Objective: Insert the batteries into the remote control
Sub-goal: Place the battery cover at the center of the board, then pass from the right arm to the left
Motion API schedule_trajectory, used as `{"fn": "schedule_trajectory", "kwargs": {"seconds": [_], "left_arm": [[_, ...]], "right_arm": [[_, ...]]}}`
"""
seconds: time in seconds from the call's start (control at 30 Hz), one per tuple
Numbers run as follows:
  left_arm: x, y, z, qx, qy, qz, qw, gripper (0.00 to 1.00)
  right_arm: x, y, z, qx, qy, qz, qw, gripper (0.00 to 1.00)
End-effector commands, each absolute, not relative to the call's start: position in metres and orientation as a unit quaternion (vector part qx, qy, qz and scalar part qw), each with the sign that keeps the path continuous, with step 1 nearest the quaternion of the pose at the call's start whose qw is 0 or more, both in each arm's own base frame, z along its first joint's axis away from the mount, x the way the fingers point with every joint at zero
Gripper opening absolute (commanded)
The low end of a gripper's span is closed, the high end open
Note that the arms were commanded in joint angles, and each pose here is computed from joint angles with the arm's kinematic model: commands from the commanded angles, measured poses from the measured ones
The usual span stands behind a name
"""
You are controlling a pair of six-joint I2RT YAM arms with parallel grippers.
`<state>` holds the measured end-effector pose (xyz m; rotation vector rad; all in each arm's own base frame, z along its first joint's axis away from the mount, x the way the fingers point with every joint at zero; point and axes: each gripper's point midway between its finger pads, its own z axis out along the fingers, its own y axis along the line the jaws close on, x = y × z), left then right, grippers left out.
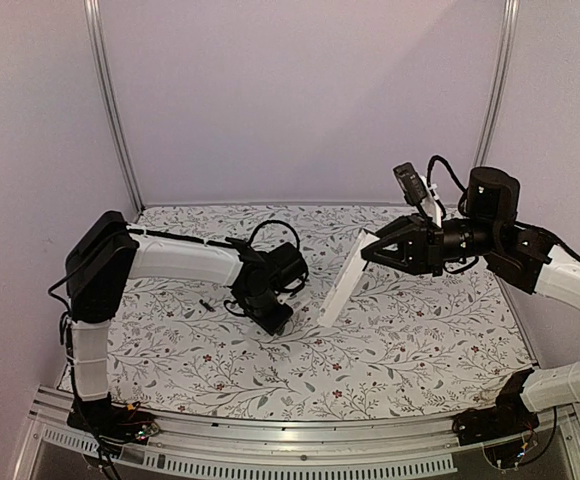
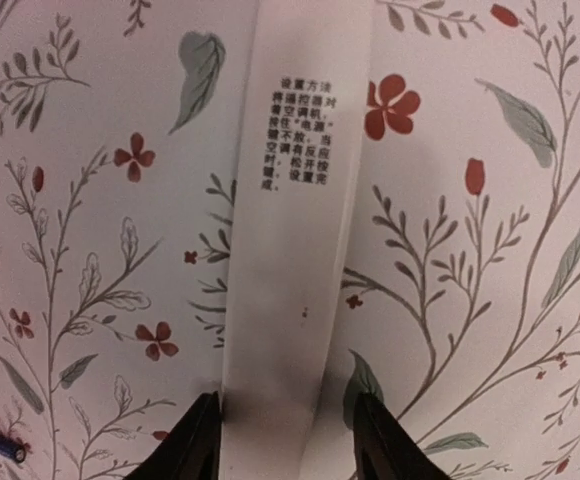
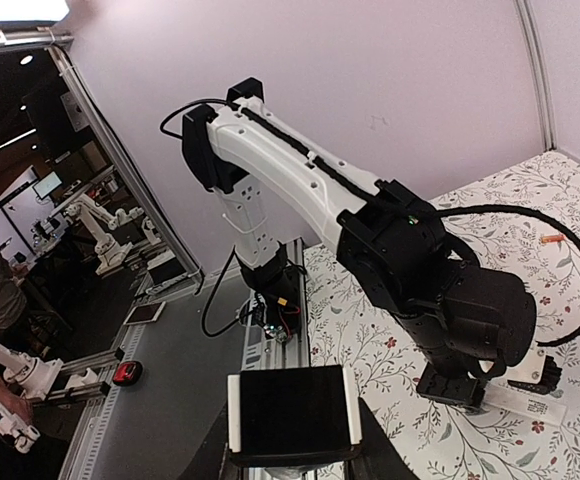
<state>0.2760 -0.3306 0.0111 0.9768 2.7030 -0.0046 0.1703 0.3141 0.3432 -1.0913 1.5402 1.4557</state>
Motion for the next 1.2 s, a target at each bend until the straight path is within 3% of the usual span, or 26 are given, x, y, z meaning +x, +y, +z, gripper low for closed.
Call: {"fn": "schedule_trajectory", "kwargs": {"seconds": [0.0, 0.1, 0.17, 0.2, 0.43, 0.57, 0.87, 1.17], "left_arm": [[0.277, -0.325, 0.01, 0.336, 0.934, 0.002, 0.123, 0.53], [0.278, -0.327, 0.029, 0.334, 0.931, -0.011, 0.144, 0.75], [0.28, -0.33, 0.056, 0.33, 0.927, -0.031, 0.175, 0.98], [0.281, -0.331, 0.073, 0.327, 0.923, -0.045, 0.196, 0.99], [0.261, -0.339, 0.207, 0.311, 0.839, -0.235, 0.381, 1.0], [0.234, -0.331, 0.254, 0.277, 0.791, -0.341, 0.426, 1.0], [0.155, -0.362, 0.286, 0.409, 0.689, -0.475, 0.363, 0.99], [0.134, -0.401, 0.272, 0.465, 0.674, -0.457, 0.347, 0.93]], "right_arm": [[0.169, 0.309, 0.344, -0.427, 0.6, 0.561, 0.379, 0.0], [0.168, 0.309, 0.342, -0.429, 0.6, 0.559, 0.378, 0.0], [0.168, 0.309, 0.343, -0.431, 0.599, 0.558, 0.379, 0.0], [0.168, 0.309, 0.343, -0.432, 0.599, 0.558, 0.379, 0.0], [0.164, 0.309, 0.348, -0.448, 0.583, 0.558, 0.384, 0.0], [0.165, 0.312, 0.351, -0.453, 0.579, 0.559, 0.385, 0.0], [0.166, 0.317, 0.354, -0.461, 0.572, 0.56, 0.383, 0.0], [0.162, 0.329, 0.355, -0.469, 0.567, 0.563, 0.377, 0.0]]}}
